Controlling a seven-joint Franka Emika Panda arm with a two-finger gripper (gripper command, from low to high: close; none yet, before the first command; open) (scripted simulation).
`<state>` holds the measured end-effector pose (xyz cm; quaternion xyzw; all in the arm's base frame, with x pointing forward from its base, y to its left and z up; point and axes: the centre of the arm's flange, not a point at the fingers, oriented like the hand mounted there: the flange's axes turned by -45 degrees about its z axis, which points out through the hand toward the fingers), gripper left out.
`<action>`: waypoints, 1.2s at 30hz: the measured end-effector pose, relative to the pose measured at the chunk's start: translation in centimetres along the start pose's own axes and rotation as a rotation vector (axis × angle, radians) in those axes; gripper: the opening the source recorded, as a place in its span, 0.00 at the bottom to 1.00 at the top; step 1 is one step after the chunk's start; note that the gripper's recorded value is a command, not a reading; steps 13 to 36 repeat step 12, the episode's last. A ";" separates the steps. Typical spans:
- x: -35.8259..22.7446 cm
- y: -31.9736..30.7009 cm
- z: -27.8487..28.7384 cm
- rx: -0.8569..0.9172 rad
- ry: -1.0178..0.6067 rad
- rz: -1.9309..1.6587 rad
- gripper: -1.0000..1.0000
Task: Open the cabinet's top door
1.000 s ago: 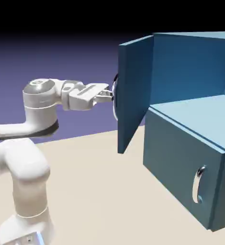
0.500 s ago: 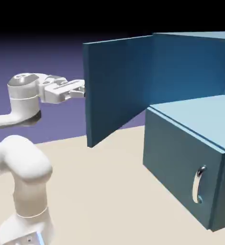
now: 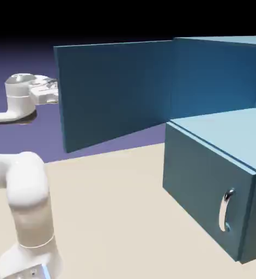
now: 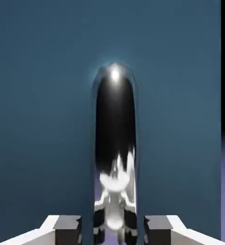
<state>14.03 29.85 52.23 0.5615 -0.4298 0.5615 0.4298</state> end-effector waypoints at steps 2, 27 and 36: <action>0.0 -0.6 -1.7 -0.040 0.000 0.000 0.00; 0.0 -4.3 -9.3 -0.220 0.000 0.000 0.00; 0.0 -4.3 -9.3 -0.220 0.000 0.000 0.00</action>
